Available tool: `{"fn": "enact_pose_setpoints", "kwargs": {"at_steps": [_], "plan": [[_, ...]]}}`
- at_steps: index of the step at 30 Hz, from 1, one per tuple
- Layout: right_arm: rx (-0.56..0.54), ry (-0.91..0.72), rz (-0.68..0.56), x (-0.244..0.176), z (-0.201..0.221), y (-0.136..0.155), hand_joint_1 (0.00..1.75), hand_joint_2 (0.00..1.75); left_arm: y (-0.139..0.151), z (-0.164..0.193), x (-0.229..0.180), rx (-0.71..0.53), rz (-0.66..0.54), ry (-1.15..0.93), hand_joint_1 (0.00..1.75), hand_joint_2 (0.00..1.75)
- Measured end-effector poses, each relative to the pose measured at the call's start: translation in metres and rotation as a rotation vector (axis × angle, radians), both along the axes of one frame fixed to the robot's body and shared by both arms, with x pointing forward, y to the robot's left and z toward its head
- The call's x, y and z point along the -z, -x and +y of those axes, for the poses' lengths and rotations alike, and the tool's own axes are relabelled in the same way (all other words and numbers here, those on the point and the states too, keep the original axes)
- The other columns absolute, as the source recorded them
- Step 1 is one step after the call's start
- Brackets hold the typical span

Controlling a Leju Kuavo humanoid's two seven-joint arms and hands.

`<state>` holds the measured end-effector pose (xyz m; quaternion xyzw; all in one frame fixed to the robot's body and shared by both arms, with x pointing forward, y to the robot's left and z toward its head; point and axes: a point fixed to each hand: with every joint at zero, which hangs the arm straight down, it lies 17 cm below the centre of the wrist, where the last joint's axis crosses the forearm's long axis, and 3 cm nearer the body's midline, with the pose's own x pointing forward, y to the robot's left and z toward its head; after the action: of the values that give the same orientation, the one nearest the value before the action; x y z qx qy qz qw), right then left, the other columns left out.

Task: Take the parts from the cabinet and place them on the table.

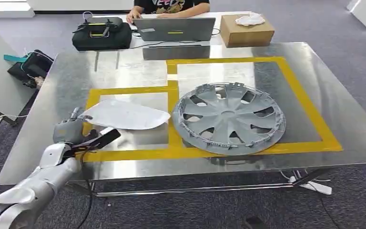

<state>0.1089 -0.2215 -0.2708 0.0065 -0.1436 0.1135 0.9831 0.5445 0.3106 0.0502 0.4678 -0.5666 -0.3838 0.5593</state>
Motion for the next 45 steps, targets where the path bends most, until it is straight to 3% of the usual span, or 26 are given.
{"fn": "enact_pose_setpoints", "kwargs": {"at_steps": [15,21,24,27,31,38,45], "plan": [[0.012,-0.002,-0.006,0.0,0.0,-0.001,0.0,0.0,0.0,-0.03,-0.013,0.093,-0.078,0.145,0.0,0.0],[0.046,0.004,-0.022,0.0,-0.003,0.002,0.0,0.0,0.015,-0.023,-0.043,0.072,-0.296,0.53,0.0,0.0],[0.061,0.001,-0.026,0.001,-0.003,0.009,0.0,0.0,0.036,-0.016,-0.065,0.064,-0.429,0.807,0.0,0.0],[0.072,0.0,-0.021,0.002,-0.004,0.014,0.0,0.0,0.058,-0.014,-0.088,0.099,-0.513,0.918,0.0,0.0],[0.093,0.002,-0.023,0.002,-0.006,0.015,0.0,0.0,0.09,-0.022,-0.142,0.234,-0.637,1.09,0.0,0.0],[0.119,0.001,-0.034,0.002,-0.007,0.013,0.0,0.0,0.151,-0.055,-0.222,0.54,-0.734,1.284,0.0,0.0],[0.145,-0.003,-0.042,0.001,-0.008,0.01,0.0,0.0,0.198,-0.116,-0.246,0.843,-0.618,1.343,0.0,0.0]]}}
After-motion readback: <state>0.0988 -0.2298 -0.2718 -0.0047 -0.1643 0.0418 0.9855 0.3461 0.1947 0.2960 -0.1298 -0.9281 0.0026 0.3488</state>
